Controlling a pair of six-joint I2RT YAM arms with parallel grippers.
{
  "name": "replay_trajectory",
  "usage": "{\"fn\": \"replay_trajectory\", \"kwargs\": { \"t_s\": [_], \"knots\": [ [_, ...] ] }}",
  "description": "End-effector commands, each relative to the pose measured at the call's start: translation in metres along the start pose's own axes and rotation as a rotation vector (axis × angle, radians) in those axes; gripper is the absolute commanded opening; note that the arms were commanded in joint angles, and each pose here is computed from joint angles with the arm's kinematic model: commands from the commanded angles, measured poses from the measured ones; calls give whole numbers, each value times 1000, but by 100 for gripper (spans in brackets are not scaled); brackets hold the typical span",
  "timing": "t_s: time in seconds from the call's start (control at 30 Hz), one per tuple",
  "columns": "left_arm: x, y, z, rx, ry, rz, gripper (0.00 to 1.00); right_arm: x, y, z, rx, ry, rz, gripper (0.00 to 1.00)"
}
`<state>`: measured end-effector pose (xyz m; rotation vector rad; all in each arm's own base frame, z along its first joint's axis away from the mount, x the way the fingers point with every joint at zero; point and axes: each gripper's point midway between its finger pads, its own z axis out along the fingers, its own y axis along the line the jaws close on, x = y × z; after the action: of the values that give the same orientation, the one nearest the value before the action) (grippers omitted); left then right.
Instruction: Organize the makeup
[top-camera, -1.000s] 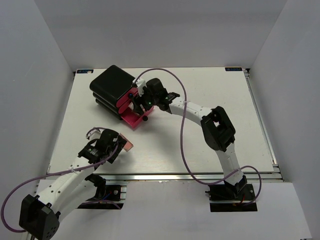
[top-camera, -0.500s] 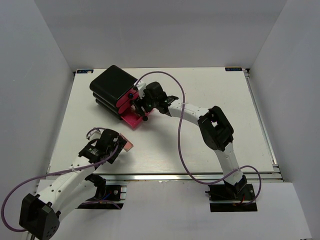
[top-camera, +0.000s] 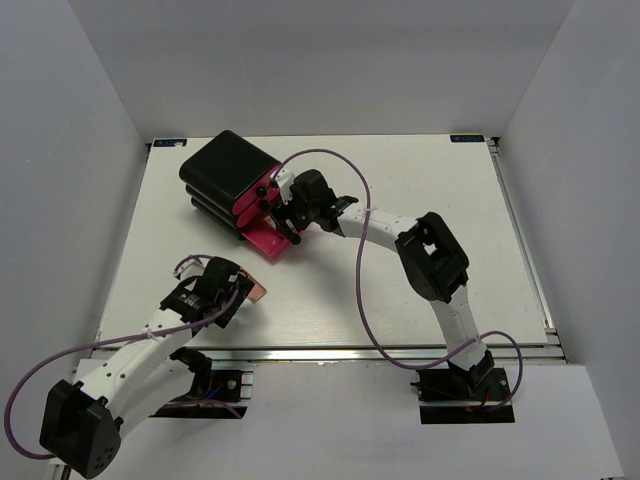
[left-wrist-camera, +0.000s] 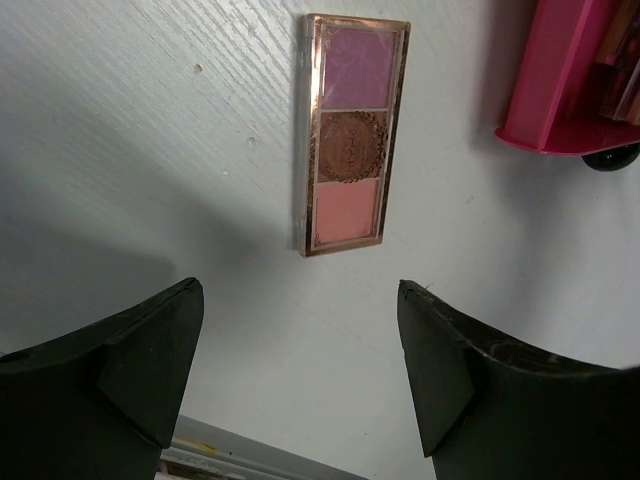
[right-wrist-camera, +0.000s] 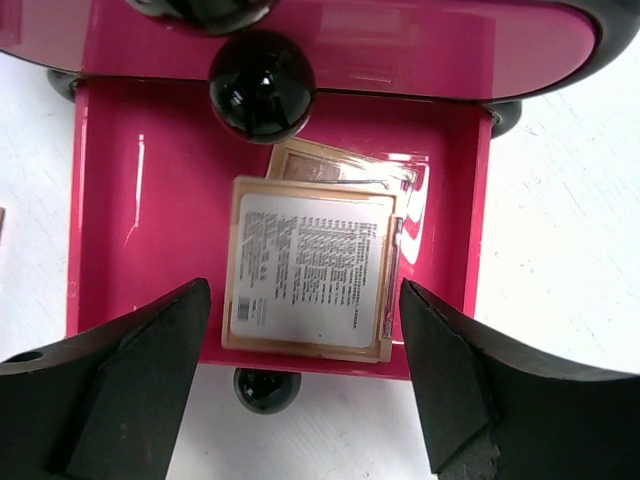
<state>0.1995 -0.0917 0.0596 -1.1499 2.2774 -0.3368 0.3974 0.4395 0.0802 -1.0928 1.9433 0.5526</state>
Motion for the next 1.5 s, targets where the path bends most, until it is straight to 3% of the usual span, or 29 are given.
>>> {"fn": "replay_trajectory", "kwargs": {
  "t_s": [0.0,0.07,0.3,0.37,0.57,0.73,1.1,1.13,1.27,1.3,1.33,1.4,1.47],
  "knots": [
    [-8,-4,-1,-1,-31,-7,87,-60,-2,-37,-5,-144,-18,82],
    [-7,-4,3,-21,-31,1,87,-67,2,-44,-36,-163,-12,89],
    [-19,-12,10,-91,-69,55,87,-88,3,-101,-208,-238,-107,89],
    [-26,-20,12,-97,-85,75,86,-94,3,-121,-261,-319,-139,89],
    [-33,-37,34,-201,-49,168,86,-55,-23,-154,-215,-290,-105,89],
    [-26,-23,52,-359,20,251,86,-30,-40,-175,-168,-268,-44,89],
    [-9,-10,77,-415,81,287,81,-21,-57,-191,-135,-275,26,89],
    [-9,-10,79,-414,79,286,78,-21,-57,-191,-137,-277,30,89],
    [-7,-13,80,-404,82,278,34,-23,-56,-193,-144,-282,40,89],
    [-8,-15,79,-396,79,266,19,-23,-56,-194,-142,-282,41,89],
    [-8,-15,78,-391,76,261,18,-23,-56,-194,-143,-281,42,89],
    [-9,-21,70,-354,73,222,3,-23,-56,-196,-141,-281,39,89],
    [-9,-31,61,-307,70,185,0,-22,-56,-198,-139,-280,42,89]
  ]
}}
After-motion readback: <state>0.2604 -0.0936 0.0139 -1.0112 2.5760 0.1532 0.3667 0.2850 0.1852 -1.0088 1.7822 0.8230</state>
